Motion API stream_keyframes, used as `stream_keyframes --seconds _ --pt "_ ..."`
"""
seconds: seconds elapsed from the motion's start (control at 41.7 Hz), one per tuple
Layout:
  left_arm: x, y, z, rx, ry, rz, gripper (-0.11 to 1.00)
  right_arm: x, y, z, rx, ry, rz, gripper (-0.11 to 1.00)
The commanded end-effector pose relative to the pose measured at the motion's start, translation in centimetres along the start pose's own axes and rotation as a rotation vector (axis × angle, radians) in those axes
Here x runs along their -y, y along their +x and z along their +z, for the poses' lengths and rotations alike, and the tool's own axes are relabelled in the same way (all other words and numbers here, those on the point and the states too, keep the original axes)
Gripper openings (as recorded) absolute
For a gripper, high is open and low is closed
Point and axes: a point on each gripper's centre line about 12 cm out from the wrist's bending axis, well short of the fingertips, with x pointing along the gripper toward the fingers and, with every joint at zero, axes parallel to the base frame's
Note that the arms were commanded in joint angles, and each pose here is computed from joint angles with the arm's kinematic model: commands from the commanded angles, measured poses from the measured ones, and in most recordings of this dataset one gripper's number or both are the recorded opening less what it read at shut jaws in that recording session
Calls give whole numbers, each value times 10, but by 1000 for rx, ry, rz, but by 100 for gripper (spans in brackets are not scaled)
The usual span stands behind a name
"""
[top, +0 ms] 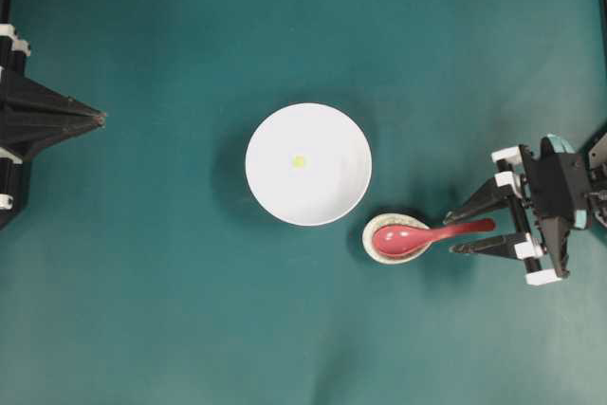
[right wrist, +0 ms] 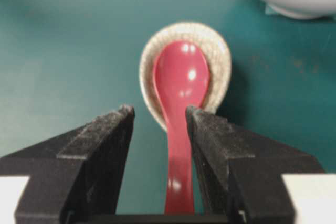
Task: Scoop the yellow hexagonal prism block from the bowl with a spoon using the right arm.
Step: 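Close the right gripper on the pink spoon handle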
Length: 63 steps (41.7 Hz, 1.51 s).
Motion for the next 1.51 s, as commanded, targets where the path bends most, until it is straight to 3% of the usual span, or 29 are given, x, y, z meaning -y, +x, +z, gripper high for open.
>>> stream_keyframes --seconds 0.0,1.151,1.246,1.414,1.486 --pt "0 3 7 15 3 0 0 0 -1 0 33 1 5 52" --pt "0 3 7 17 3 1 0 8 21 -27 -29 16 -51 52" --pt "0 3 7 17 2 0 0 9 21 -28 -31 16 -52 48" --pt "0 3 7 17 2 1 0 8 21 -27 -28 14 -49 25" --pt "0 3 7 15 2 1 0 8 21 -26 -27 15 -48 23"
